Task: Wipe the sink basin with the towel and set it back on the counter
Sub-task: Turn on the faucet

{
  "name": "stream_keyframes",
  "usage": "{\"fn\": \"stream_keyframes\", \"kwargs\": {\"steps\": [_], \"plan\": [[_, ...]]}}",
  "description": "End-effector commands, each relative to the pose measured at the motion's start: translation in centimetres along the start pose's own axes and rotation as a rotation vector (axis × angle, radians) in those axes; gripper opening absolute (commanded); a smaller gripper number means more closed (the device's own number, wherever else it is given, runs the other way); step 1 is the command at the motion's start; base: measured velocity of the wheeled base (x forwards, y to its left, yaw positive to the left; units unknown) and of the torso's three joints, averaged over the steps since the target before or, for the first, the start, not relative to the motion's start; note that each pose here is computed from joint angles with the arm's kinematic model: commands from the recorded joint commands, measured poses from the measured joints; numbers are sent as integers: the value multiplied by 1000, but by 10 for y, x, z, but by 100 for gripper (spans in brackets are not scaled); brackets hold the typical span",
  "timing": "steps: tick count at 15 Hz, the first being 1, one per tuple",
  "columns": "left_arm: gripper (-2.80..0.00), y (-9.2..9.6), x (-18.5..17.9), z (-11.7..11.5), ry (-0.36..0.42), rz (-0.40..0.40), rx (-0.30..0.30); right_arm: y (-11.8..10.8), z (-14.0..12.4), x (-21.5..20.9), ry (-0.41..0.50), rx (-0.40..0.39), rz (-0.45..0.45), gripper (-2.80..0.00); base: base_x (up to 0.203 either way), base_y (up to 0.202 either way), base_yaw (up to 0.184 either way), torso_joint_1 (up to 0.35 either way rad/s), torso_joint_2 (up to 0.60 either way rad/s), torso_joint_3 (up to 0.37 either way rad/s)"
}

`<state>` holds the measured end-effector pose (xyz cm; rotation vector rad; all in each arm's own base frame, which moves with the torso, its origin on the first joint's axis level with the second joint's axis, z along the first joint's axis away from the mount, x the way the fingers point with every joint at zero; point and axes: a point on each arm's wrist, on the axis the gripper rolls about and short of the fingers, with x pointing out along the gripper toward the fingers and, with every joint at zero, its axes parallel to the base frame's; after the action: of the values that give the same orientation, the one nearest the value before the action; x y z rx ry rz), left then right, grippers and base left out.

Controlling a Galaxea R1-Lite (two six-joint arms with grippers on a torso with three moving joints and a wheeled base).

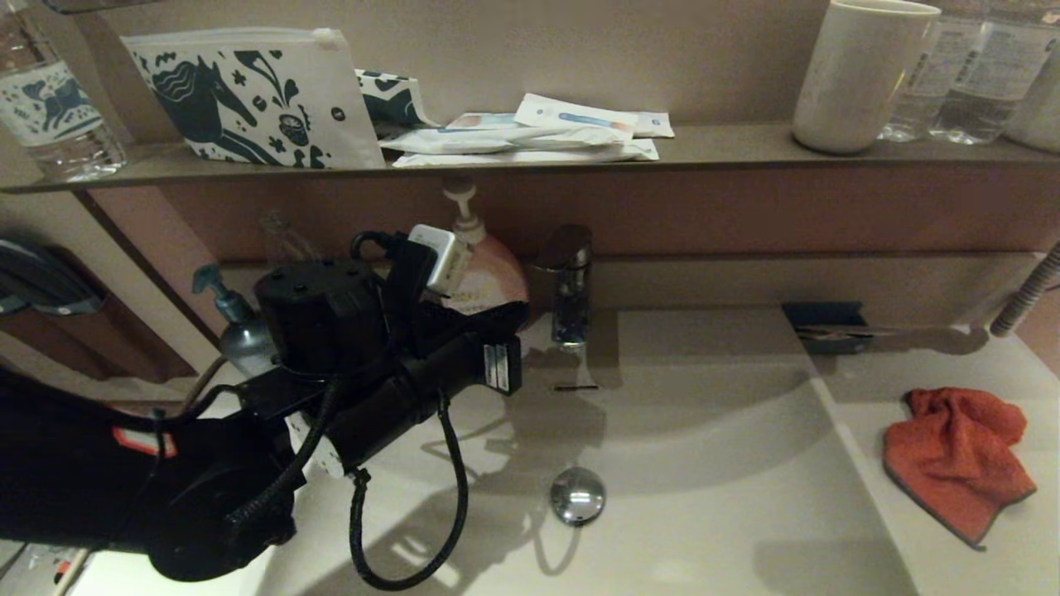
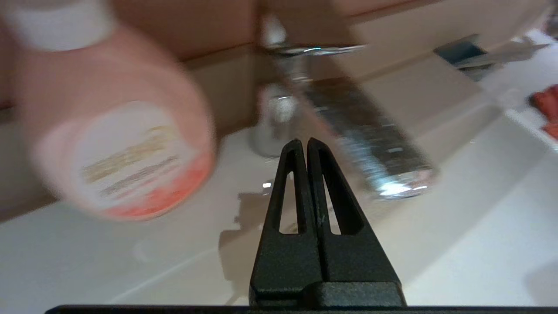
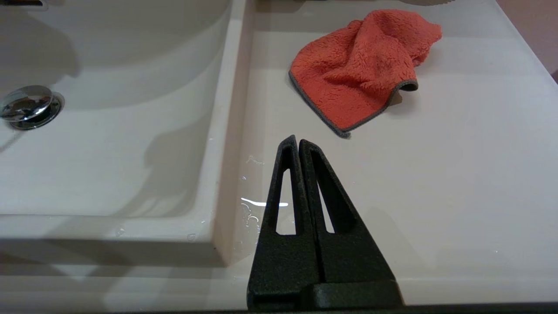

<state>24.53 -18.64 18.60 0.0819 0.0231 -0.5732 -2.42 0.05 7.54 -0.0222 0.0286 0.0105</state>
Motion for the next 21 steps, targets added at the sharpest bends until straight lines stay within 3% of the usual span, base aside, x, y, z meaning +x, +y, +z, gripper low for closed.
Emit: {"fn": "stream_keyframes", "kwargs": {"steps": [1, 9, 15, 21], "plan": [[-280, -8, 6, 1, -12, -20, 0, 0, 0, 0, 0, 0, 1, -280, 0, 0, 0, 0, 0, 0], [-280, -11, 29, 0, -41, 7, -3, 0, 0, 0, 0, 0, 1, -280, 0, 0, 0, 0, 0, 0], [-280, -10, 34, 23, -121, 81, -24, 0, 0, 0, 0, 0, 1, -280, 0, 0, 0, 0, 0, 0], [-280, -10, 24, 41, -207, 95, -43, 0, 0, 0, 0, 0, 1, -280, 0, 0, 0, 0, 0, 0]]}}
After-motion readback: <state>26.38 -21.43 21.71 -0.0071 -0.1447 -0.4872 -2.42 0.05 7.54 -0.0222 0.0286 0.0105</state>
